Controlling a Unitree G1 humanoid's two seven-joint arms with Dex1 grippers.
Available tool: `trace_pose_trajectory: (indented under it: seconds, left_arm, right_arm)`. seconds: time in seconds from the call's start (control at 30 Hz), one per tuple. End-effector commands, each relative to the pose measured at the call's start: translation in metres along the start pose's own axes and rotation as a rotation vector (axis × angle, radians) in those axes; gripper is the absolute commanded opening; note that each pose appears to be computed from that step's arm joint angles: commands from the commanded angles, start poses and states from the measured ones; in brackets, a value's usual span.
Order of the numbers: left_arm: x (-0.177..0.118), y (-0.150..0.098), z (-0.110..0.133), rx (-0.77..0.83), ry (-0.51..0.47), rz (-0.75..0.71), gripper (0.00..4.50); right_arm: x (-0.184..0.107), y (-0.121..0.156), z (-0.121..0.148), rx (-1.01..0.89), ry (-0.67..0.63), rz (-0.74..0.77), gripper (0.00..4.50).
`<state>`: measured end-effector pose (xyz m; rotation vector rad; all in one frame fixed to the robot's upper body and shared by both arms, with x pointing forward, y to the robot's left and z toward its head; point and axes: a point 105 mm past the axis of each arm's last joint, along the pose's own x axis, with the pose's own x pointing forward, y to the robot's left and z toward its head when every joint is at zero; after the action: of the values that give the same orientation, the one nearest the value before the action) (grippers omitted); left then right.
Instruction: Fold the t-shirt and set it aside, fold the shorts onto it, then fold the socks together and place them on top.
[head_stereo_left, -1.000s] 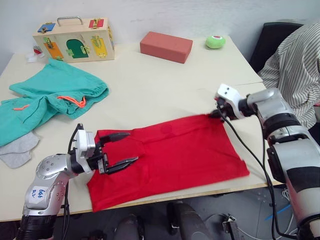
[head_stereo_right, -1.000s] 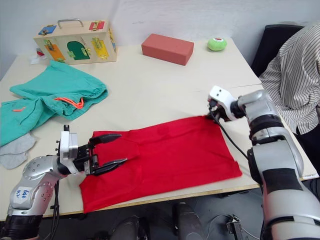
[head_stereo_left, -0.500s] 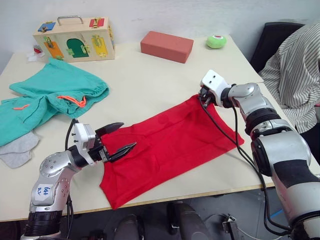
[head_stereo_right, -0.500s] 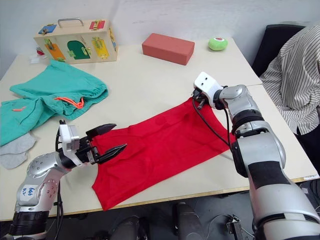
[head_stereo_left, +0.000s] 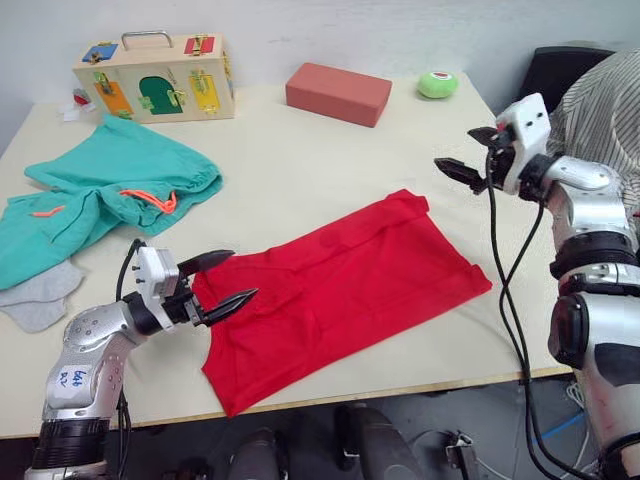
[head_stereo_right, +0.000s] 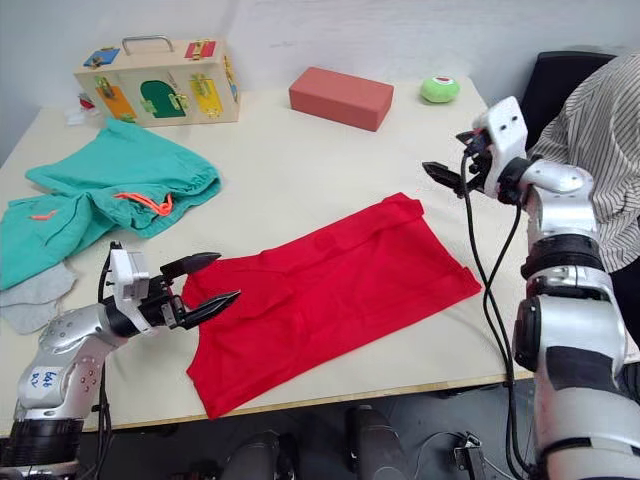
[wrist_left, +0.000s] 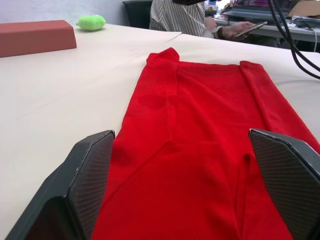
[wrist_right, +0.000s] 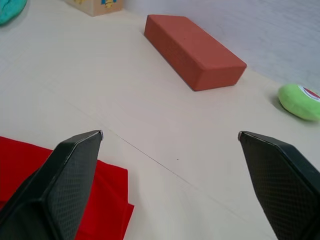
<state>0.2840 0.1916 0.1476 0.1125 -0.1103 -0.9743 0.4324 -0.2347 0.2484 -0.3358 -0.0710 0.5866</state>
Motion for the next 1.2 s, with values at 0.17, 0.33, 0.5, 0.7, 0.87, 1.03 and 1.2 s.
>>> trace_pose_trajectory:
  seconds: [0.17, 0.33, 0.5, 0.7, 0.87, 1.03, 1.2]
  left_arm:
    - [0.006, 0.013, 0.003, 0.034, 0.013, -0.050, 4.50]
    - [0.006, 0.025, 0.002, 0.066, 0.060, -0.069, 4.50]
    - [0.004, 0.041, 0.002, 0.080, 0.116, -0.083, 4.50]
    - [0.003, 0.056, -0.002, 0.062, 0.191, -0.103, 4.50]
    - [0.012, 0.068, -0.005, 0.048, 0.267, -0.121, 4.50]
    - [0.044, 0.076, -0.010, 0.029, 0.338, -0.143, 4.50]
    - [0.070, 0.073, -0.019, 0.022, 0.402, -0.194, 4.50]
  right_arm:
    - [-0.039, 0.016, 0.000, 0.060, -0.075, -0.061, 4.46]
    - [-0.071, 0.039, -0.013, 0.149, -0.056, -0.089, 4.46]
    - [-0.115, 0.074, -0.024, 0.220, 0.002, -0.066, 4.46]
    - [-0.163, 0.106, -0.047, 0.340, 0.128, -0.132, 4.46]
    - [-0.187, 0.138, -0.060, 0.532, 0.185, -0.144, 4.46]
    - [-0.191, 0.151, -0.091, 0.700, 0.359, -0.213, 4.46]
    - [-0.178, 0.127, -0.107, 0.758, 0.470, -0.321, 4.46]
